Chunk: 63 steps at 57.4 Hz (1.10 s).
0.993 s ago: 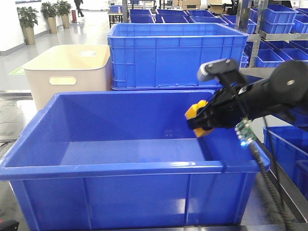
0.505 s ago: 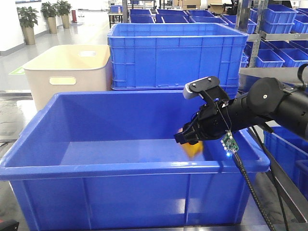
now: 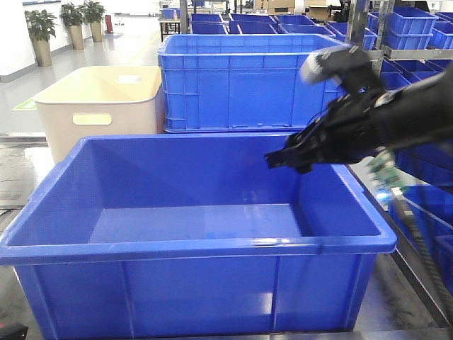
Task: Pick red and yellow blocks into blue bin
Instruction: 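Move the right gripper over the blue bin and release the yellow brick, then move the left gripper over the blue bin and release the red cube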
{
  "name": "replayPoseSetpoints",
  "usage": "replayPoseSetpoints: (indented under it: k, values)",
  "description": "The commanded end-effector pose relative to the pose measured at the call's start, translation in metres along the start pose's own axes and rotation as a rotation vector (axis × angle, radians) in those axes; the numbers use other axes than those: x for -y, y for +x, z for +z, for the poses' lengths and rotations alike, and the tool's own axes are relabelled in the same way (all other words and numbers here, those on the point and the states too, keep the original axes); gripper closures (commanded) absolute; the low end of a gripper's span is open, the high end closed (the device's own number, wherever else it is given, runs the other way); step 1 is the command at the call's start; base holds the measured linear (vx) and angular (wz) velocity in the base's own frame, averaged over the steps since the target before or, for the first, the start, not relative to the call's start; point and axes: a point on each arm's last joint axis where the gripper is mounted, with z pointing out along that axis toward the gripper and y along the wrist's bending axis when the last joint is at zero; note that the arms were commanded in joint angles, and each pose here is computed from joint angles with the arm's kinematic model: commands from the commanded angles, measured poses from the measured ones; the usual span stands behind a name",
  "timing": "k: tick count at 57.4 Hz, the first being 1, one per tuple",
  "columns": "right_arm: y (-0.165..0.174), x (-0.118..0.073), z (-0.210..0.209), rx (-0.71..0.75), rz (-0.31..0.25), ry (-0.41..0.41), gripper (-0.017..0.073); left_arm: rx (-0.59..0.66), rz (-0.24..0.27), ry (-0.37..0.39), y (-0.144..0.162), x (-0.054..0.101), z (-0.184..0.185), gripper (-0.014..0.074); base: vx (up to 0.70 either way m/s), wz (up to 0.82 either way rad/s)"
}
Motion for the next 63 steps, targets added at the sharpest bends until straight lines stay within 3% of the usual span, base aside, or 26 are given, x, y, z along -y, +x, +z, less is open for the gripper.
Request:
replayPoseSetpoints:
  k: [1, 10, 34, 46, 63]
  values:
    - [-0.021, -0.014, -0.052, 0.130, -0.002, 0.018, -0.0020, 0.103, -0.006, 0.005, -0.013, 0.002, -0.008, 0.0323, 0.00, 0.00]
    - [-0.010, -0.028, -0.081, 0.132, 0.029, -0.001, -0.0020, 0.102, -0.006, 0.005, -0.013, 0.002, -0.008, 0.0323, 0.00, 0.00]
    - [0.096, -0.055, -0.092, 0.017, 0.097, 0.016, -0.0020, 0.107, -0.006, 0.004, -0.014, 0.002, -0.008, 0.0323, 0.00, 0.00]
    - [0.131, -0.062, -0.091, -0.006, 0.120, 0.030, -0.0020, 0.125, -0.006, 0.002, -0.016, 0.002, -0.009, 0.0323, 0.00, 0.00]
    - [0.138, -0.061, -0.087, -0.020, 0.125, 0.033, -0.0020, 0.282, 0.015, 0.000, -0.066, 0.004, -0.040, 0.0323, 0.00, 0.00]
